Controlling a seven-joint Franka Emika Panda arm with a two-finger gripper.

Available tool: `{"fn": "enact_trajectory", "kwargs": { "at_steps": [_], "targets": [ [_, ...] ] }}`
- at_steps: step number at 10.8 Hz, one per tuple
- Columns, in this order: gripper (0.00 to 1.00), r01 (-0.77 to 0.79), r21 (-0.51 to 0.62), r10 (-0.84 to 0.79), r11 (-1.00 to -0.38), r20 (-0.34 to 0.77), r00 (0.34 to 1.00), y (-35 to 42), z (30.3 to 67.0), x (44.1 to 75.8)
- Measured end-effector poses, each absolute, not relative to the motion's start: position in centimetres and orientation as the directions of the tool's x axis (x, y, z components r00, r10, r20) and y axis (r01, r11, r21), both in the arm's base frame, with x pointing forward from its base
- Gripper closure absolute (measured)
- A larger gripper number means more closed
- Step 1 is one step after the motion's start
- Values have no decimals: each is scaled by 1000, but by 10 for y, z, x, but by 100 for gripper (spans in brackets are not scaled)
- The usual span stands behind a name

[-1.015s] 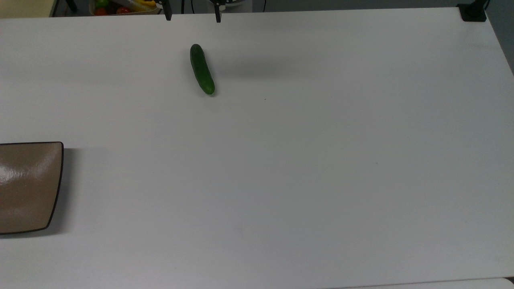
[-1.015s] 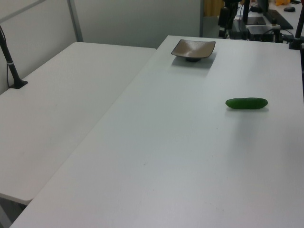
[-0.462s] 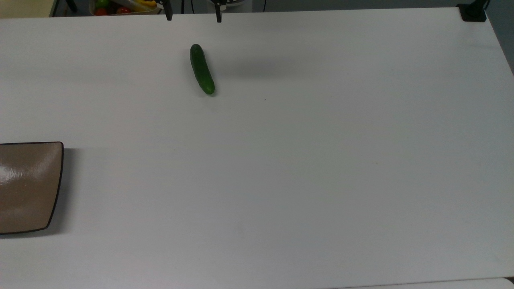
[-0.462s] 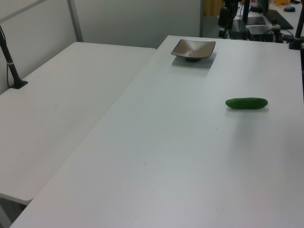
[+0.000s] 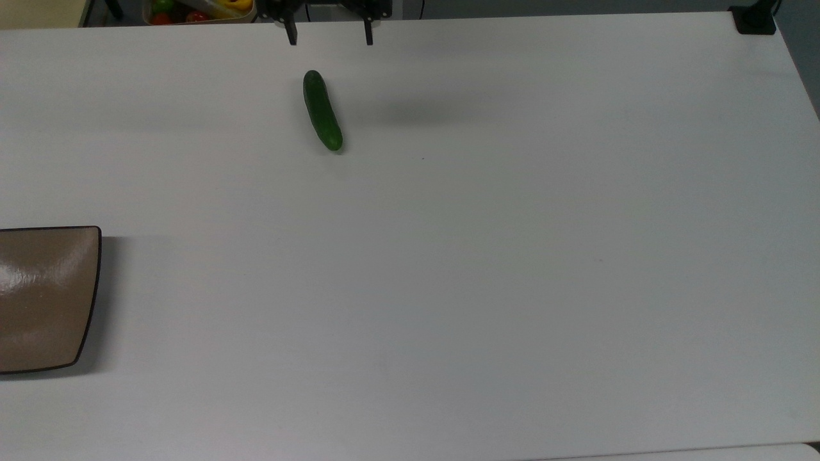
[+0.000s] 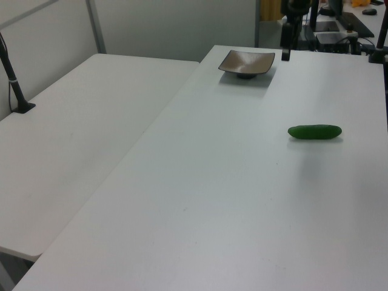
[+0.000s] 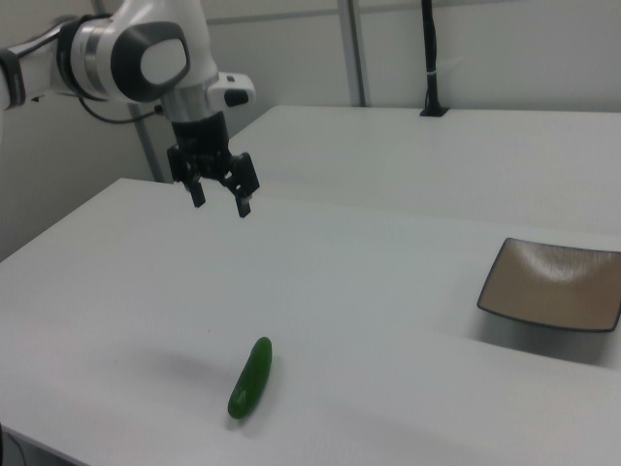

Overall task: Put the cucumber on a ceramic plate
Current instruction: 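Move the open gripper over the green cucumber and lower it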

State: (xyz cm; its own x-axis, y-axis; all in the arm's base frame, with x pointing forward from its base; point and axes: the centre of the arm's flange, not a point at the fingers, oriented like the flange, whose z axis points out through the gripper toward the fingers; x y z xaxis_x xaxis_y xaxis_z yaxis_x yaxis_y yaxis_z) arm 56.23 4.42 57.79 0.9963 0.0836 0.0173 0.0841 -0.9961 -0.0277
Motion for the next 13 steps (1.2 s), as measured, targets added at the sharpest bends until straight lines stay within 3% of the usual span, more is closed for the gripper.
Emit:
{"fn": "enact_trajectory", "kwargs": {
  "at_steps": [6,10,13],
  "targets": [
    [0,280,-64,287,-958,-187,939,59,503,537],
    [0,270,-78,281,-960,-312,908,51,439,514],
    [0,266,-47,269,-963,-266,926,40,407,513]
  ]
}}
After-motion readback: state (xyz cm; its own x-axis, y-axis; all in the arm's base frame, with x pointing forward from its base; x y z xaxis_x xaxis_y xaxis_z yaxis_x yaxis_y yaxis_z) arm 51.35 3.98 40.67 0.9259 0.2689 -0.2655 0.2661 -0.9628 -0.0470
